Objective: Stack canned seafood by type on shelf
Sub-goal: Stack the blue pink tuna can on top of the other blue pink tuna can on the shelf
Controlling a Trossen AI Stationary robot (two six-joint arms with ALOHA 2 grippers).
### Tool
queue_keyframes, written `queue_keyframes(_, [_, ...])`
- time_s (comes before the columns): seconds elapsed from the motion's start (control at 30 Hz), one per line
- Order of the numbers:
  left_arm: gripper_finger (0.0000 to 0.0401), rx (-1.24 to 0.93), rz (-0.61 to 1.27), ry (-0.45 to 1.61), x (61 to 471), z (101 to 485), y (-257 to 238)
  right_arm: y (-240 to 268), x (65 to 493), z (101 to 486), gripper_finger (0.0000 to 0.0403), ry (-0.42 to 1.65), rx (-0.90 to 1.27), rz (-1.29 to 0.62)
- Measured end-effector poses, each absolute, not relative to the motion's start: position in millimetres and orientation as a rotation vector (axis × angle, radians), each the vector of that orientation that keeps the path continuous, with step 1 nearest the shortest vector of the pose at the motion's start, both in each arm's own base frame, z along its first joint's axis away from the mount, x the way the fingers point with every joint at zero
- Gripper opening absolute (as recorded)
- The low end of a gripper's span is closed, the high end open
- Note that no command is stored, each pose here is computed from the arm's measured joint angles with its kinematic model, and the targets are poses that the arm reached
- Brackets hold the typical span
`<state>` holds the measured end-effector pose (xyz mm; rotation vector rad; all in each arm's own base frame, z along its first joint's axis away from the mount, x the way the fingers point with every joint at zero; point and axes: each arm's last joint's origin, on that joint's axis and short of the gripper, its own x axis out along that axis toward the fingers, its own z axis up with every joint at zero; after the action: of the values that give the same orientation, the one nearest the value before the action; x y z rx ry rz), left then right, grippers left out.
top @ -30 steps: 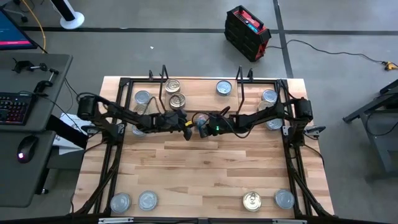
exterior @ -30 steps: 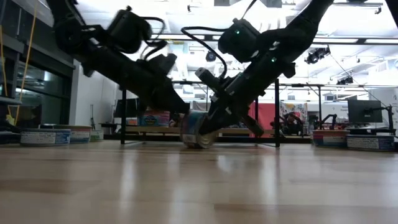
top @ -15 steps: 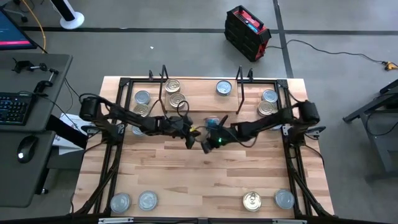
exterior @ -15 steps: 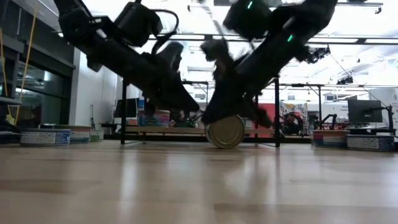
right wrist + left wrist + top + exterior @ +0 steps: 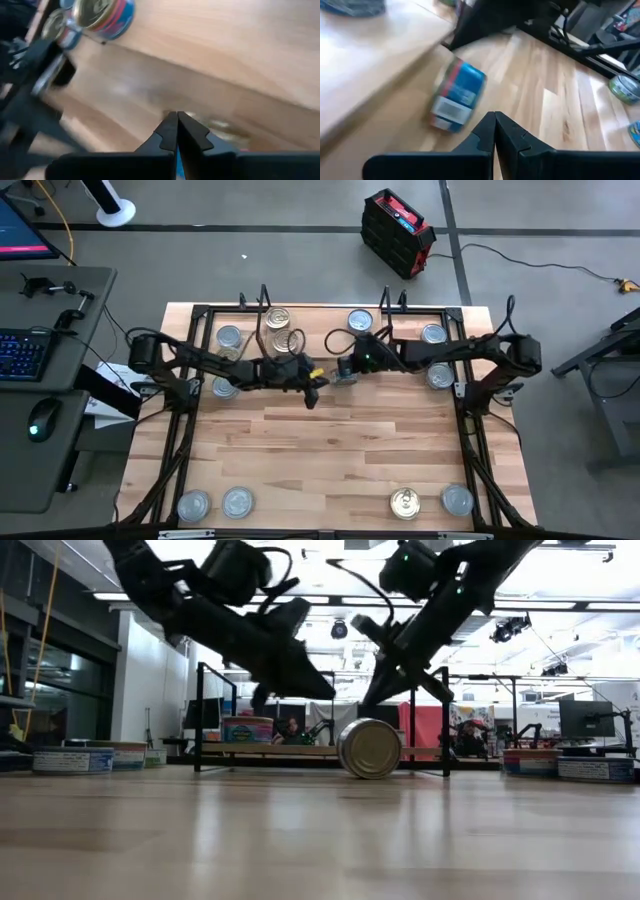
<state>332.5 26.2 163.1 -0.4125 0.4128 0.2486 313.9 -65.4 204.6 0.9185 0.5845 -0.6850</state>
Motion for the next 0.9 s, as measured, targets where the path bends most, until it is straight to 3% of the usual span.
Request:
queue_keyframes(0.27, [0.0000,-0.398,0.174,0.441,354,155,-1,-87,314,187,0.0000,0.643,0.942,-0.720])
queue_keyframes(0.43, [0.0000,-0.424,0.195,0.502,365,131,-10,-84,316,185,0.0000,0.652,0.939,-0.692])
queue_keyframes(0.63, [0.0000,-0.430,0.346,0.526,378,106,-6,-73,320,186,0.0000,0.658,0.933,-0.647])
queue_keyframes(0.9, [0.0000,-0.431,0.488,0.506,377,103,11,-51,325,187,0.0000,0.673,0.903,-0.586])
